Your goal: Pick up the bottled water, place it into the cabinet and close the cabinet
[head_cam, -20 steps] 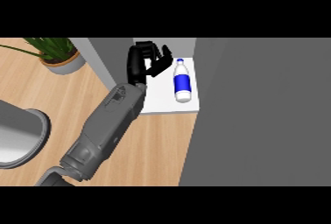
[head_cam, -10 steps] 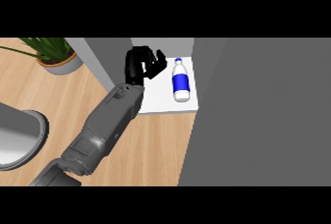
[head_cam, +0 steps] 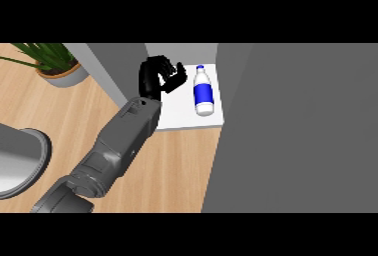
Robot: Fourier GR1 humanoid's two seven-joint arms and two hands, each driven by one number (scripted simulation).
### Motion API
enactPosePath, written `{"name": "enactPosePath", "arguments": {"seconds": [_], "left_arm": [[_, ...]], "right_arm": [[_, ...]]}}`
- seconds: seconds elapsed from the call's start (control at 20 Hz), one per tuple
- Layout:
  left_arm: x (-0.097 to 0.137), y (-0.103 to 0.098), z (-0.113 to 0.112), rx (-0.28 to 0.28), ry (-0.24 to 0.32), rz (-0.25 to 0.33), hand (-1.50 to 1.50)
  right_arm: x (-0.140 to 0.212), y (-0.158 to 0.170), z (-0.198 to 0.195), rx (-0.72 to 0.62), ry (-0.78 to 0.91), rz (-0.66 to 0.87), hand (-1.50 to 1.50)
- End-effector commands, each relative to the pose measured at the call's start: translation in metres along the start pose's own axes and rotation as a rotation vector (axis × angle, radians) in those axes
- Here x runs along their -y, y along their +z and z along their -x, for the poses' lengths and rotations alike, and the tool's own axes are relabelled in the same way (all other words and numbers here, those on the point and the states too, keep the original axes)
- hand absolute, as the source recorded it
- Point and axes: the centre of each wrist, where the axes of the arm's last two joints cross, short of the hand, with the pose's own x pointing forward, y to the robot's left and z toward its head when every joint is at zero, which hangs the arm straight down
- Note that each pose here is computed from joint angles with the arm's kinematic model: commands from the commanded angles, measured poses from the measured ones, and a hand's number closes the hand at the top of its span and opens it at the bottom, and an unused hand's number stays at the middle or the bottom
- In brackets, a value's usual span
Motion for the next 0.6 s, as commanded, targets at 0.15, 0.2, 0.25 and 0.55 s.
{"name": "enactPosePath", "arguments": {"seconds": [0.15,0.2,0.25,0.55], "left_arm": [[0.001,0.001,0.004,0.002,-0.16,0.006,-1.5],[-0.016,0.002,0.026,-0.016,-0.171,-0.003,-1.5],[-0.008,0.0,0.013,0.0,-0.192,-0.022,-1.5],[-0.001,0.006,0.014,0.0,-0.203,-0.051,-1.5]], "right_arm": [[0.001,0.0,-0.009,0.038,-0.009,-0.019,-1.5],[-0.005,0.009,-0.012,0.036,-0.032,-0.04,-1.5],[0.001,0.009,-0.017,0.023,-0.021,-0.035,-1.5],[0.003,0.003,-0.015,0.037,-0.024,-0.032,-1.5]]}}
